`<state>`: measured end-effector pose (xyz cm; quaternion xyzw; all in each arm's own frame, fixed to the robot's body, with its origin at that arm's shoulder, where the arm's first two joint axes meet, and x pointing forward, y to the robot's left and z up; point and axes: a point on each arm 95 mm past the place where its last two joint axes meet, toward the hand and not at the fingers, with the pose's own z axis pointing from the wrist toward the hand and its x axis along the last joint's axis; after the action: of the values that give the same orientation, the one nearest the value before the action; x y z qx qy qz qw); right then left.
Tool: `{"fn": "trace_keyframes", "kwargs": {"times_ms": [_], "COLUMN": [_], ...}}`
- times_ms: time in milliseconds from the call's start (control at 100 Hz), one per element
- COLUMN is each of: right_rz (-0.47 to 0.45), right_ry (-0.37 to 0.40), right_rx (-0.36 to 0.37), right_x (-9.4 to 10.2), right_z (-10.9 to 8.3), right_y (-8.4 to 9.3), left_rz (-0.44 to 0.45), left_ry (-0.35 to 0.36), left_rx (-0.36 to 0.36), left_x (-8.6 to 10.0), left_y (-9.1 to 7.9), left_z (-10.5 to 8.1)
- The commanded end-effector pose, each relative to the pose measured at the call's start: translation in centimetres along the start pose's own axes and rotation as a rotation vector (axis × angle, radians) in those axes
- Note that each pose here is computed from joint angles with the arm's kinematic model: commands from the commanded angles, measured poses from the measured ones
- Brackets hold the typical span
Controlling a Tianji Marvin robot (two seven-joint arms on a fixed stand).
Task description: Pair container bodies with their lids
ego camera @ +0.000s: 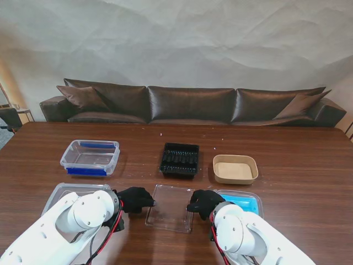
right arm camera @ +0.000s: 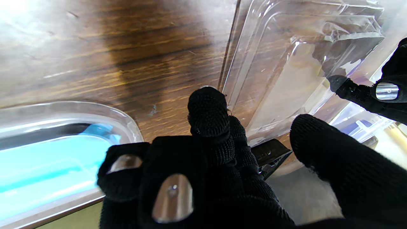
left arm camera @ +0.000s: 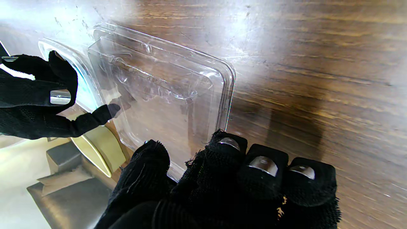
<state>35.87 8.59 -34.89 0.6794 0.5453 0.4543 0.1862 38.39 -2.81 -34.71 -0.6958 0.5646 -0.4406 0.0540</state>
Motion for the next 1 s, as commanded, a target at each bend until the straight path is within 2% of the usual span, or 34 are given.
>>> {"fn": "trace_keyframes", "kwargs": {"times_ms": [0,540,990], "right_rz": [0.005,0.025,0.155], "right_ry": [-0.002,-0.003,0.055], "right_rx": [0.027,0.077,0.064], "right_x": [0.1,0.5,1.0], "right_z": [0.1,0.7,0.1], "right_y": [-0.5,-1.8,-1.7], "left_rz": [-0.016,-0.078,-0.134], "left_ry": [-0.006,-0.009,0.062], "left_rx": [-0.035,-0.049,0.011], "left_x": [-0.2,-0.5,0.4], "left_y": [0.9,2.4,2.5], "left_z": [0.1,0.6,-0.3]}}
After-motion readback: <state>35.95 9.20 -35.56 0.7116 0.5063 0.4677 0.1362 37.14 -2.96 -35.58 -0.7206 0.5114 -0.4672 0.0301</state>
